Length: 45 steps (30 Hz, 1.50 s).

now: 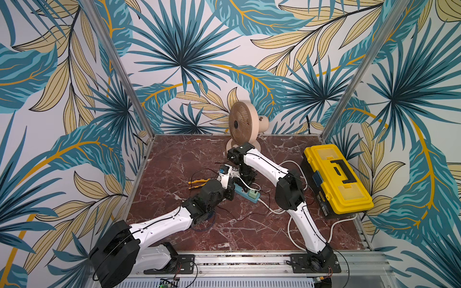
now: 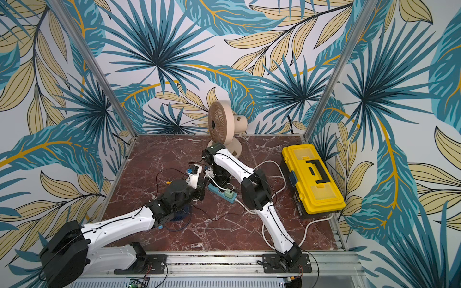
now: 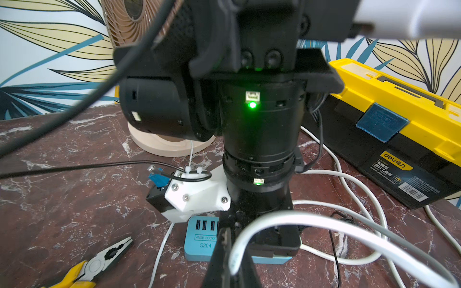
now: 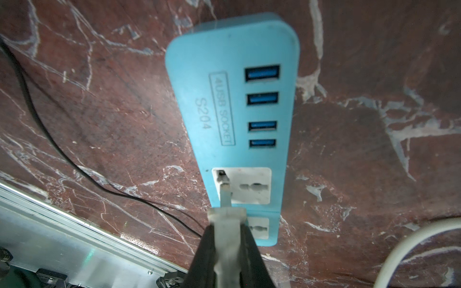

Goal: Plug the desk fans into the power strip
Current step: Insert the plug into the socket.

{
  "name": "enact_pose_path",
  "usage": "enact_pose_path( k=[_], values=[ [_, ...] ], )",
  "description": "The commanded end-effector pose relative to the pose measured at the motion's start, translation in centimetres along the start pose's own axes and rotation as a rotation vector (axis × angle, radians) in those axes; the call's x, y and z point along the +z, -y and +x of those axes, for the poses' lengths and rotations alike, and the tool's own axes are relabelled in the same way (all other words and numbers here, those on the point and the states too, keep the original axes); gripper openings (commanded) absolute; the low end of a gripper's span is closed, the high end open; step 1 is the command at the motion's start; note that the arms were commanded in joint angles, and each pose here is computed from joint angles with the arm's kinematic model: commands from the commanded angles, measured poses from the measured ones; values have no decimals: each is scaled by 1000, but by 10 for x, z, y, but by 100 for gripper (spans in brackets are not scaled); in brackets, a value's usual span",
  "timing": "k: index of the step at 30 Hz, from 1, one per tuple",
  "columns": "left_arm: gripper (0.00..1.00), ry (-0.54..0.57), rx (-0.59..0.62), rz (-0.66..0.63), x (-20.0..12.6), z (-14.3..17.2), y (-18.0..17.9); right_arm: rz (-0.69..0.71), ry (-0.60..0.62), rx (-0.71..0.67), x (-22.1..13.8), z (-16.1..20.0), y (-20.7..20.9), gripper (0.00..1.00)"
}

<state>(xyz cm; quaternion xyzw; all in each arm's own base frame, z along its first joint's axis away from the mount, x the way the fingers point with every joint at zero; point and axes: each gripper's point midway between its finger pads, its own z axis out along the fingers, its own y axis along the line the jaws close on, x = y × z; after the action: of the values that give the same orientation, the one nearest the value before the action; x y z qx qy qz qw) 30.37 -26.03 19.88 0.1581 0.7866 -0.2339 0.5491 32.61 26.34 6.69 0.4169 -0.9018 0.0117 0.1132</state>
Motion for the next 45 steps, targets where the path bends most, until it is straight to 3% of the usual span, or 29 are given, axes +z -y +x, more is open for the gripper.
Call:
enact_pose_path(
  k=[1,13,21,29,40,45],
  values=[
    [0,36,6,17,-2,-9,3,2,-37,-12,-3,13,-11,0],
    [0,42,6,15,-4,-10,2,12,13,-78,-19,9,-28,0],
    [0,46,7,14,-5,-11,2,31,-22,-83,-15,15,-30,0],
    [0,46,6,14,-5,-11,2,140,-44,-71,-10,12,-10,0],
    [0,49,7,16,-6,-13,2,18,-27,-107,3,2,-35,0],
    [0,50,6,18,-7,-13,3,59,-56,-105,6,6,-29,0]
  ],
)
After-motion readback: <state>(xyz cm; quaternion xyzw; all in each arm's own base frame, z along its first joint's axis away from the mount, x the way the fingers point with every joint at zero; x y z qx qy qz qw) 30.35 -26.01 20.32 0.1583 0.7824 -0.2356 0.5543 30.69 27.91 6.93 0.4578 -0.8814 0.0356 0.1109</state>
